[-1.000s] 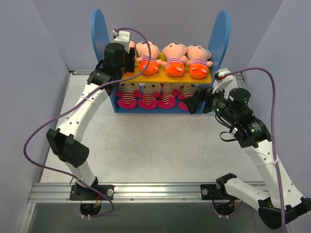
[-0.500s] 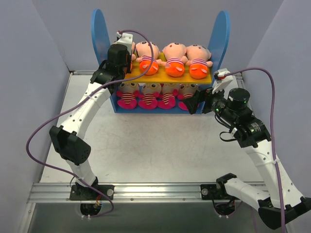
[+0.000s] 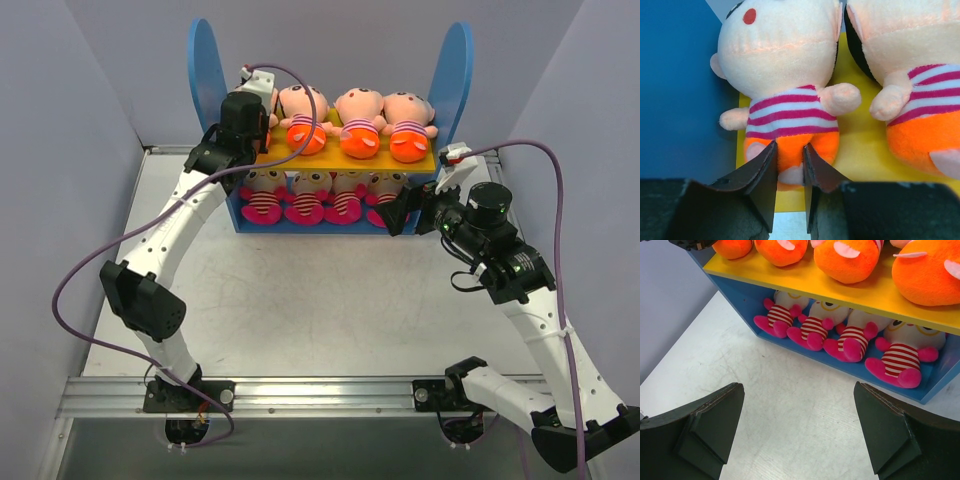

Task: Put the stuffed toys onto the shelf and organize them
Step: Adjust the position of the stuffed toy

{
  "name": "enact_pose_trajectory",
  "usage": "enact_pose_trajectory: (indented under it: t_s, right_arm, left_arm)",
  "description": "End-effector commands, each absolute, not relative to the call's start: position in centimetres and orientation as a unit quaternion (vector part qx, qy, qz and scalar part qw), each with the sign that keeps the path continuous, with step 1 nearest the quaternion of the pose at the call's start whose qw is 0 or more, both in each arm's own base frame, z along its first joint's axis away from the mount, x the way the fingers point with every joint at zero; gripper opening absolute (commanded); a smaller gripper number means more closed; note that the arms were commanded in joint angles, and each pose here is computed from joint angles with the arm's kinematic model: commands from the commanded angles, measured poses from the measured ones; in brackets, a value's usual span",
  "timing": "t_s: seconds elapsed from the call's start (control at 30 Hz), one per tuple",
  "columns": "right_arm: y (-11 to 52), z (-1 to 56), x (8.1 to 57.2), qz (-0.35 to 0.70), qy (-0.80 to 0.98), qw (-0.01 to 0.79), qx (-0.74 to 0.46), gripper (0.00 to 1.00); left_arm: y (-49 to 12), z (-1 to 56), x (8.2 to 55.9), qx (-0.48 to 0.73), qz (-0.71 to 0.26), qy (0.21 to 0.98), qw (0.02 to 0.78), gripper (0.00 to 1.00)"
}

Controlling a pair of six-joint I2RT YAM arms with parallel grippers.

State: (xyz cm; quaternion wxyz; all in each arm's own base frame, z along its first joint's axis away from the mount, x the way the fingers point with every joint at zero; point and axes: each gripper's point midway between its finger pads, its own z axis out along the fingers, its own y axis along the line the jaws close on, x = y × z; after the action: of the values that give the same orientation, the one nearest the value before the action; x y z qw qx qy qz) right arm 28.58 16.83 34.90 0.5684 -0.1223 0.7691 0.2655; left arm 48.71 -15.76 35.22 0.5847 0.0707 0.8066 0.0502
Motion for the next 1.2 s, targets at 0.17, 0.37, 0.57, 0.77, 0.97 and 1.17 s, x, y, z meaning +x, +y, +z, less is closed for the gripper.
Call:
enact_pose_trajectory:
  t_s: [0.17, 0.37, 0.57, 0.77, 0.97, 1.17]
  right_arm:
    - [17.2, 35.5, 28.9, 0.279, 0.756, 0.579, -0.122, 0.96]
    - [17.4, 35.4, 28.9, 0.283, 0.756, 0.577, -0.122, 0.96]
    - [17.4, 35.3, 29.0, 0.281, 0.758, 0.576, -0.124, 0.96]
    - [17.4, 35.5, 29.0, 0.282, 0.756, 0.577, -0.124, 0.96]
    - [17.3, 35.5, 29.0, 0.279, 0.757, 0.578, -0.120, 0.96]
    - [17.2, 35.6, 28.7, 0.281, 0.757, 0.578, -0.118, 0.96]
  left_arm:
    - [-14.7, 38.4, 46.6, 0.066, 0.051, 0.795, 0.600, 0.39]
    - [-14.7, 38.2, 46.5, 0.065, 0.050, 0.797, 0.598, 0.60]
    - [-14.8, 39.5, 45.8, 0.060, 0.034, 0.790, 0.609, 0.72]
    - [-16.4, 42.7, 43.9, 0.029, -0.015, 0.770, 0.637, 0.80]
    - [-20.4, 44.8, 43.0, 0.030, -0.069, 0.741, 0.668, 0.77]
    - [-23.3, 43.9, 44.8, 0.034, -0.091, 0.743, 0.662, 0.75]
